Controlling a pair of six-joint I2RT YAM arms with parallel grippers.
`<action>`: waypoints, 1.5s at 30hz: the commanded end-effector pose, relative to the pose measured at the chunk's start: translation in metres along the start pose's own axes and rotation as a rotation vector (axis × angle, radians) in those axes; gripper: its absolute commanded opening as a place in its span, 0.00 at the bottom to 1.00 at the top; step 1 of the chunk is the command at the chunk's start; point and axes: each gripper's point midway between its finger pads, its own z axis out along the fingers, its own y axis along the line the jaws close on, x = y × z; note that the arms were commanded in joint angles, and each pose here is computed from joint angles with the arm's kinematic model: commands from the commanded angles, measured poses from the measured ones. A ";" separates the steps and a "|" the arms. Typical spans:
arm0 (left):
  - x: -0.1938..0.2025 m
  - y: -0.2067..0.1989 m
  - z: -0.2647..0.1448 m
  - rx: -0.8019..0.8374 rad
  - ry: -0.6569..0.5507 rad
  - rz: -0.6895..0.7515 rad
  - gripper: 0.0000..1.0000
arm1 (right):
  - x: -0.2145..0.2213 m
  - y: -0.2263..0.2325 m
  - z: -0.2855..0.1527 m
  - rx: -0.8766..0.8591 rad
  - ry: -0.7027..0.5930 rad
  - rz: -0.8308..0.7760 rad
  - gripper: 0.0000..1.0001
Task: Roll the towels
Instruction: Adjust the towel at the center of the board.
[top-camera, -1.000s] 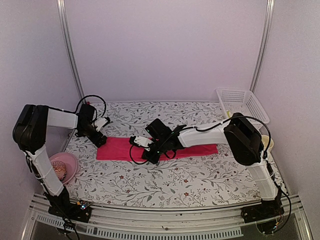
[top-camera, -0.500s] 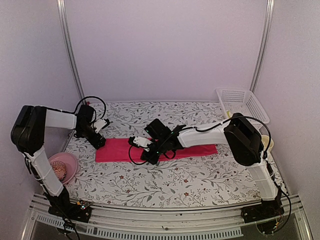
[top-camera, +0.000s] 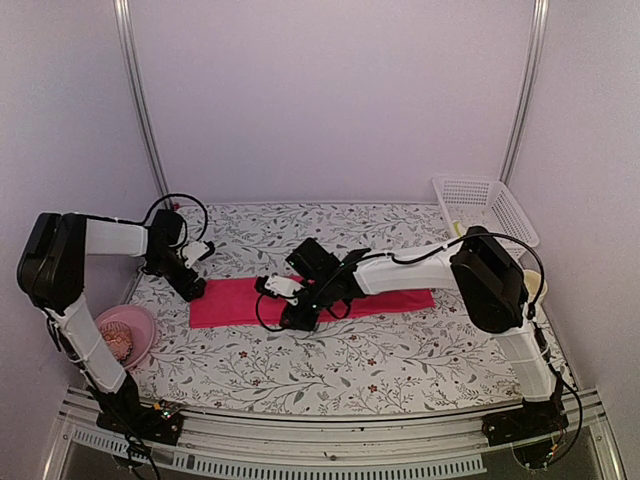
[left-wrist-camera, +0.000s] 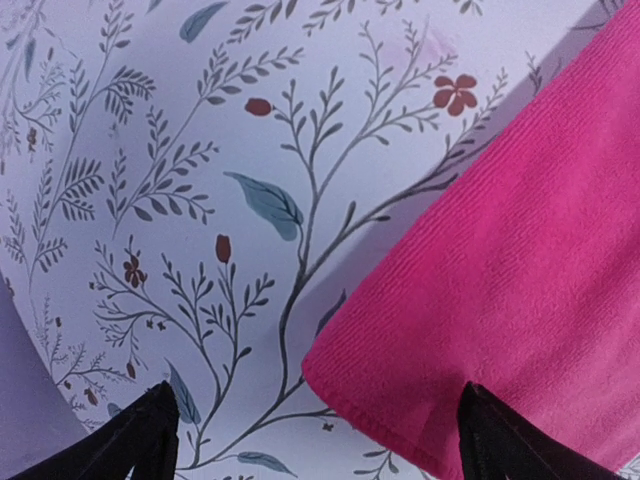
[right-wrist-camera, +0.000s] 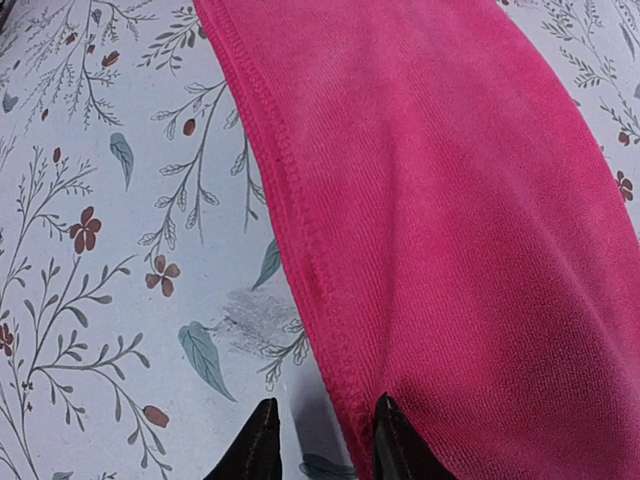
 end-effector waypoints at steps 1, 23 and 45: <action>-0.013 0.006 -0.032 0.044 -0.055 -0.004 0.97 | -0.037 -0.026 -0.052 0.060 -0.098 0.062 0.32; -0.025 0.014 0.020 -0.090 -0.031 -0.033 0.73 | 0.052 -0.087 -0.040 0.259 0.076 0.323 0.02; -0.025 0.028 -0.011 -0.132 -0.048 -0.052 0.66 | 0.051 -0.080 -0.078 0.280 0.083 0.368 0.12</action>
